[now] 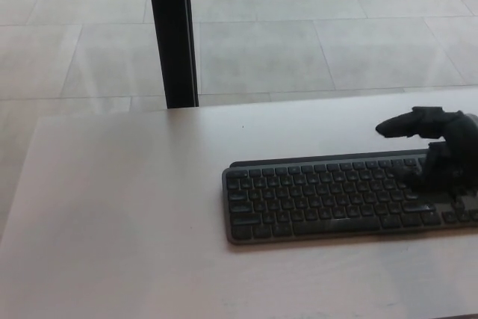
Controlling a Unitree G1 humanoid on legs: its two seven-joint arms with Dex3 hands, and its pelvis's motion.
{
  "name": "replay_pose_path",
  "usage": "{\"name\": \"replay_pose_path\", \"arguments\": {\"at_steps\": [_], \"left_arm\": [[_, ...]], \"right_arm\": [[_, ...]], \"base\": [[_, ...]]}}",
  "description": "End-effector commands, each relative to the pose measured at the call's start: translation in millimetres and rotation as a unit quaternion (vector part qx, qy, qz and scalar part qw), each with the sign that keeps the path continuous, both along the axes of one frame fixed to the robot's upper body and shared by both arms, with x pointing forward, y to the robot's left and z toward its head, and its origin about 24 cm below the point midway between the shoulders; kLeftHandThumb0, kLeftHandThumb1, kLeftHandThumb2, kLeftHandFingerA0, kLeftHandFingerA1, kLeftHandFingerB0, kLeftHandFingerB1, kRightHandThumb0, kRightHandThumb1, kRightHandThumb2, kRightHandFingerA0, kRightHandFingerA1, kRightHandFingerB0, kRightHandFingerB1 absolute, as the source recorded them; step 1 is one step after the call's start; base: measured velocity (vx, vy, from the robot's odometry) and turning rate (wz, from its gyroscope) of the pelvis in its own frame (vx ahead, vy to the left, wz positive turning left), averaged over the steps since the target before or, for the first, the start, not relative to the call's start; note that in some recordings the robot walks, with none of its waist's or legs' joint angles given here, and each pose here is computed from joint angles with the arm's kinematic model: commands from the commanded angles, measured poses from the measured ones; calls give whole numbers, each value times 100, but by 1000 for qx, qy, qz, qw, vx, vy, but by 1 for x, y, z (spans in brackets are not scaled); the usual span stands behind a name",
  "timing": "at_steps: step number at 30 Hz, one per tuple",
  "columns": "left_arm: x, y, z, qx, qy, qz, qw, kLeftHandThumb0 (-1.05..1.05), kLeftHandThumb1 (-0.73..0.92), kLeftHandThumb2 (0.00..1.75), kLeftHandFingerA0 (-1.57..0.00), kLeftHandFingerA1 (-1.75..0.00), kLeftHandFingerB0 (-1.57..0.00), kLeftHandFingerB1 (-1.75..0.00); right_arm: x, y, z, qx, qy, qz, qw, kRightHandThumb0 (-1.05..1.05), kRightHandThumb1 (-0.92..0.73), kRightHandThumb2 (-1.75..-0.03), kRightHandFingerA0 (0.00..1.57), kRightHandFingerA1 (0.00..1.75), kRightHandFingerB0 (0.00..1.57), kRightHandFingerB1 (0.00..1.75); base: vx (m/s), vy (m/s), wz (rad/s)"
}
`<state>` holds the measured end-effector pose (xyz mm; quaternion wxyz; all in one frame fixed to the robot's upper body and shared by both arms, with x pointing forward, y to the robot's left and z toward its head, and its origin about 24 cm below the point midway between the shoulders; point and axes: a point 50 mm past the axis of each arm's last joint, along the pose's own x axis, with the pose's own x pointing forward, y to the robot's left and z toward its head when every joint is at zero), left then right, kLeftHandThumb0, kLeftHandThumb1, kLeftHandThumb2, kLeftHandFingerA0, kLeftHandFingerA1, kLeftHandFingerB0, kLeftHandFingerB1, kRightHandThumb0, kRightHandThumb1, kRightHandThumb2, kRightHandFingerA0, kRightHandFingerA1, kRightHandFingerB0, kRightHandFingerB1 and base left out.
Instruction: The robot uses its right fingers to click on the space key of the black keyboard placed on the center of the white desk.
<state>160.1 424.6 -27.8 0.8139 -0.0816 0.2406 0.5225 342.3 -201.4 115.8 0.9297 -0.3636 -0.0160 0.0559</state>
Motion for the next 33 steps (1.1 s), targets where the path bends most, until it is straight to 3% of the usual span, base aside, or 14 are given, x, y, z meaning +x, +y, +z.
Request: {"name": "replay_pose_path", "arguments": {"at_steps": [1, 11, 17, 18, 33], "left_arm": [[-8, 9, 7, 29, -1, 13, 999, -56, 55, 57, -88, -70, -76, -60], [-6, 9, 8, 26, -8, 15, 1000, -54, 55, 57, -88, -74, -77, -60], [-6, 9, 8, 26, -11, 13, 1000, -54, 53, 57, -87, -72, -78, -61], [-5, 10, 9, 27, -3, 11, 1000, -54, 55, 56, -87, -73, -72, -57], [-5, 10, 9, 23, -13, 17, 999, -53, 55, 57, -85, -70, -77, -60]], "right_arm": [[-8, 36, -1, -331, -97, 205, 916, -18, -52, -77, 88, 173, 72, 48], [-15, 42, -17, -394, -111, 251, 877, -13, -47, -77, 91, 166, 73, 50], [-17, 43, -27, -439, -114, 268, 850, -20, -50, -73, 89, 165, 74, 50], [-17, 44, -29, -452, -125, 279, 838, -20, -50, -72, 90, 165, 73, 52], [-22, 42, -47, -469, -110, 298, 824, -30, -63, -60, 83, 166, 74, 52]], "base": [[0, 0, 0], [0, 0, 0], [0, 0, 0], [0, 0, 0], [0, 0, 0]]}}
